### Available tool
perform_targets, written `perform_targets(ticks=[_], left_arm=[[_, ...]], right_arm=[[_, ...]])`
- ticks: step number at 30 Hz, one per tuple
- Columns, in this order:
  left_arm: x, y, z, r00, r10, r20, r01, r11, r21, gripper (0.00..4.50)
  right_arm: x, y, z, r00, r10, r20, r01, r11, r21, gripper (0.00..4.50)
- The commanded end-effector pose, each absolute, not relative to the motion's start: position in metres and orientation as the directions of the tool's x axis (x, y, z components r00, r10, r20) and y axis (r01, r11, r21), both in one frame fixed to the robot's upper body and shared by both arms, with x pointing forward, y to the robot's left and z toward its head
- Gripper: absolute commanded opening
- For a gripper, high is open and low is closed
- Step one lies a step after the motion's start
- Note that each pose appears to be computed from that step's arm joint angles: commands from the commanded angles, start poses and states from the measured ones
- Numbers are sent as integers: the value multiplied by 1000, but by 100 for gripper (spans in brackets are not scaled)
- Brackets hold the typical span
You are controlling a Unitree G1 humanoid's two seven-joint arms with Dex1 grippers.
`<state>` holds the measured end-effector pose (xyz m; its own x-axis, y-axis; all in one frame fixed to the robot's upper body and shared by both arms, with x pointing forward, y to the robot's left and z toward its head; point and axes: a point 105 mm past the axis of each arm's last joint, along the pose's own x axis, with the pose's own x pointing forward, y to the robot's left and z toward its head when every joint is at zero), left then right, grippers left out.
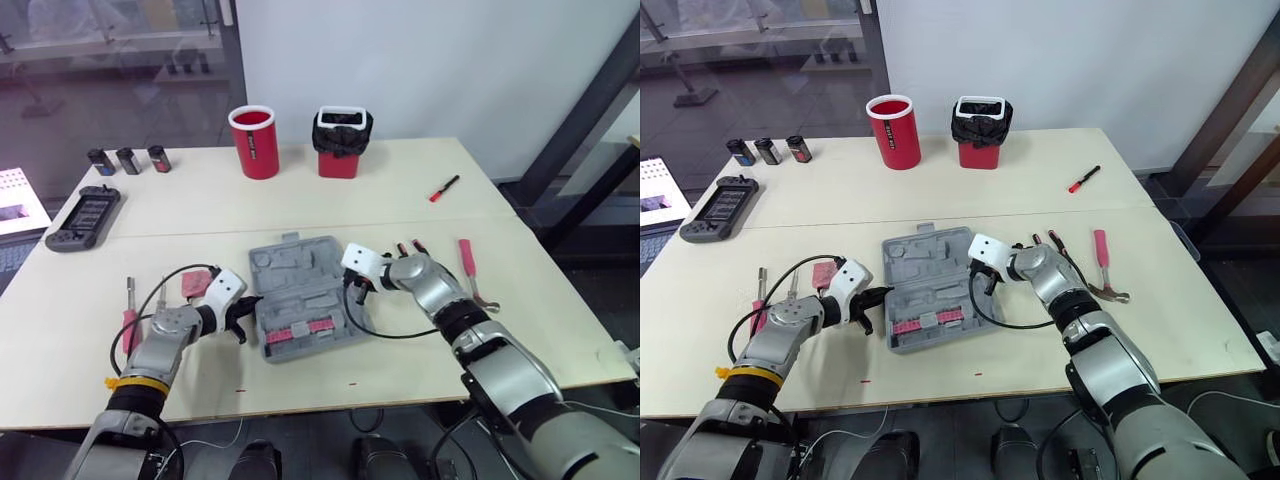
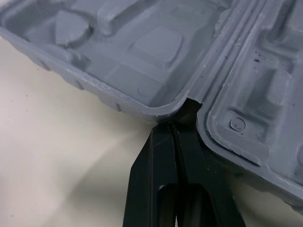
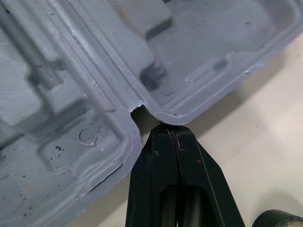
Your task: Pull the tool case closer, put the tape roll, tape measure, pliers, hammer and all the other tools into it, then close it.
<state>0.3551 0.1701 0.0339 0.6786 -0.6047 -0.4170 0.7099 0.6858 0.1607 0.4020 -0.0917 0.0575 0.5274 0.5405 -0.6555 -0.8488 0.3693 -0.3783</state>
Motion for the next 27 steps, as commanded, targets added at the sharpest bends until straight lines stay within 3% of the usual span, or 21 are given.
perform_targets(ticks=[1,12,15,22,27], left_arm=[[340,158,19,596,-654,-466,778,614,133,3],[298,173,11,530,-678,-510,810,583,67,3],[275,176,4,495,-688,-530,821,571,26,3],[249,176,-3,480,-685,-548,810,586,-23,3],[245,180,-5,490,-669,-558,797,604,-24,3]], right_arm=[[372,-70,53,417,605,-678,-908,306,-286,0],[319,-79,44,435,572,-696,-885,415,-212,0],[300,-78,37,425,575,-699,-878,450,-164,0],[277,-82,33,403,567,-718,-873,475,-115,0],[273,-83,33,409,559,-721,-863,493,-107,0]])
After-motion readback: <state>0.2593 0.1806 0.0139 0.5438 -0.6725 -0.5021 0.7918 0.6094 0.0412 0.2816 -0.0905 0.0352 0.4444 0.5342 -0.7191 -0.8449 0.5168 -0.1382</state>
